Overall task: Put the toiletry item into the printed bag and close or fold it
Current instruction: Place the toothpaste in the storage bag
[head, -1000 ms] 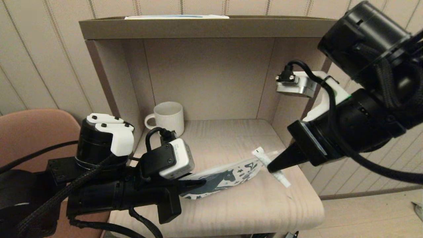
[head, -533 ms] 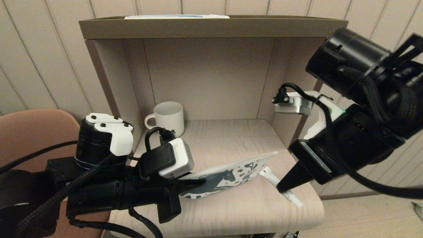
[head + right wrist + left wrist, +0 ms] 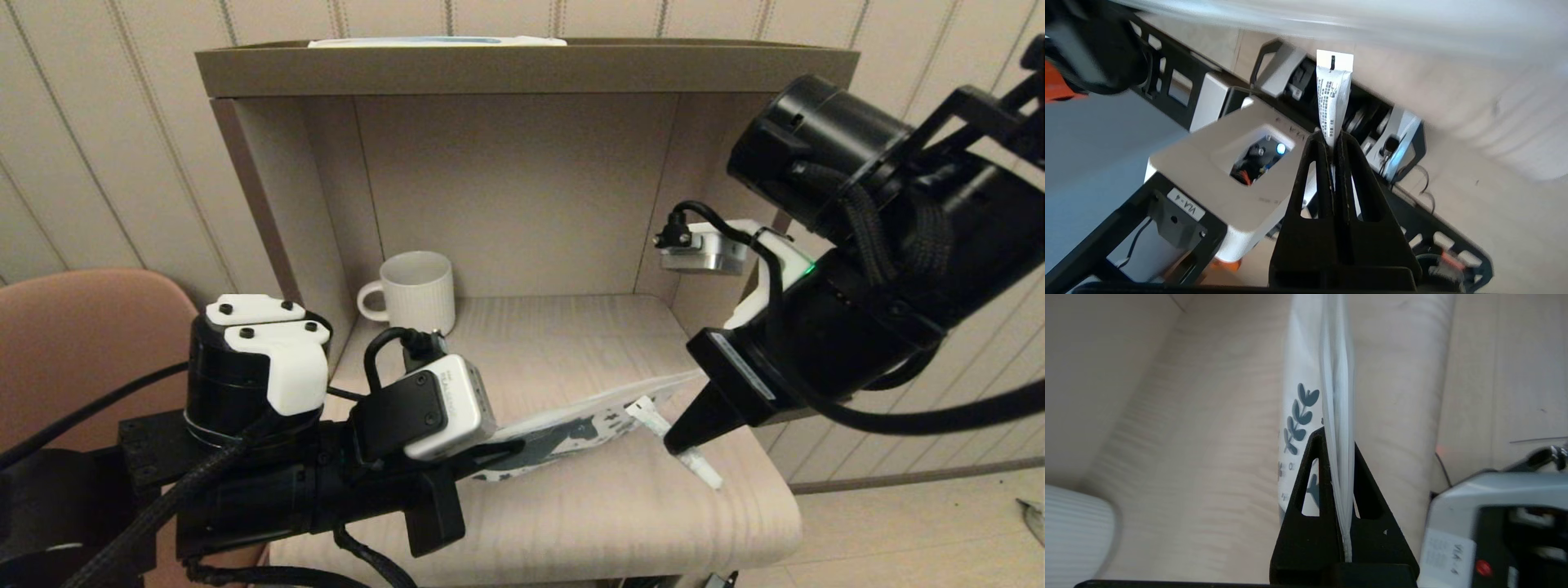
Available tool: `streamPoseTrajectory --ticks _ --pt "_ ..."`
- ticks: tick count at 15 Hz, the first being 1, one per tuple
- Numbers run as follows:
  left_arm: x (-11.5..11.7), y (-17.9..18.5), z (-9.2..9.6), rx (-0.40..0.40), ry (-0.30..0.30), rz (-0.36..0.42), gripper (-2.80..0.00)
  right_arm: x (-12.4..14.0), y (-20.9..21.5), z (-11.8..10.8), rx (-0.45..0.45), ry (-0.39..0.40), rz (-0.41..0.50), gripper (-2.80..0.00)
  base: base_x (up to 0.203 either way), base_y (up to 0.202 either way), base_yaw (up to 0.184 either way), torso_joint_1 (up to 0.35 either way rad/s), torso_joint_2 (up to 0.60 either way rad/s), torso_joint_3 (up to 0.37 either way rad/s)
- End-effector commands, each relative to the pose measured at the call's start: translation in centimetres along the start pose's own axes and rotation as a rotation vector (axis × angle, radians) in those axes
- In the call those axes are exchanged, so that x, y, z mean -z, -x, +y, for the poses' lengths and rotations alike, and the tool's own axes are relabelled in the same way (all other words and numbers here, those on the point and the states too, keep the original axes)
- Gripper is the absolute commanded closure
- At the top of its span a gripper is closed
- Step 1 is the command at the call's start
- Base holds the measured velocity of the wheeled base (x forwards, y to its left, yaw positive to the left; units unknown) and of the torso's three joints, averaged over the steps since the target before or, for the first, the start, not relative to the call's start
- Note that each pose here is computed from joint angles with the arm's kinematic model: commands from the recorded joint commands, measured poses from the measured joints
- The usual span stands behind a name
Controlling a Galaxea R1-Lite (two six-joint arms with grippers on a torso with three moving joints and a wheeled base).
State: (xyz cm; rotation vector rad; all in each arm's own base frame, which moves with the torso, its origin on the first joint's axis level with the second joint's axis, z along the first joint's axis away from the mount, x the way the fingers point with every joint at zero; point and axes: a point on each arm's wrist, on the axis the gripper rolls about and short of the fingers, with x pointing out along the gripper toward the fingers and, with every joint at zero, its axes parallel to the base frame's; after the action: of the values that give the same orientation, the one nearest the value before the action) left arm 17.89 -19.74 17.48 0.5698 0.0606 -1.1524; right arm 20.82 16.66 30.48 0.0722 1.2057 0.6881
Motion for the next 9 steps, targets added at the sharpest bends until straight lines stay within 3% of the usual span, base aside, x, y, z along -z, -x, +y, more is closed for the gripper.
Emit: streamPoseTrajectory --ticks 1,3,5,7,9 --pt "0.3 -0.4 -0.1 0.013 0.003 0.009 0.0 0.2 0.7 0.3 -0.012 0.019 -0.032 0.0 0.0 0.0 0.0 0.0 0.0 0.0" --pt "0.7 -1.1 -0.2 0.035 0.017 0.02 0.0 0.4 2.4 0.9 -0.039 0.131 -0.138 0.0 0.0 0.0 0.0 0.0 0.0 0.0" --pt "0.8 -1.4 -0.3 0.111 0.064 -0.001 0.0 0.6 3.3 0.8 -0.03 0.267 -0.178 0.0 0.0 0.0 0.0 0.0 0.0 0.0" --pt "0.7 -1.8 -0.3 0.179 0.133 -0.019 0.0 0.1 3.6 -0.4 0.012 0.349 -0.203 0.0 0.0 0.0 0.0 0.0 0.0 0.0" --pt "0.7 -2.0 0.1 0.224 0.188 -0.04 0.0 -0.8 3.6 -2.1 0.071 0.481 -0.213 0.0 0.0 0.0 0.0 0.0 0.0 0.0"
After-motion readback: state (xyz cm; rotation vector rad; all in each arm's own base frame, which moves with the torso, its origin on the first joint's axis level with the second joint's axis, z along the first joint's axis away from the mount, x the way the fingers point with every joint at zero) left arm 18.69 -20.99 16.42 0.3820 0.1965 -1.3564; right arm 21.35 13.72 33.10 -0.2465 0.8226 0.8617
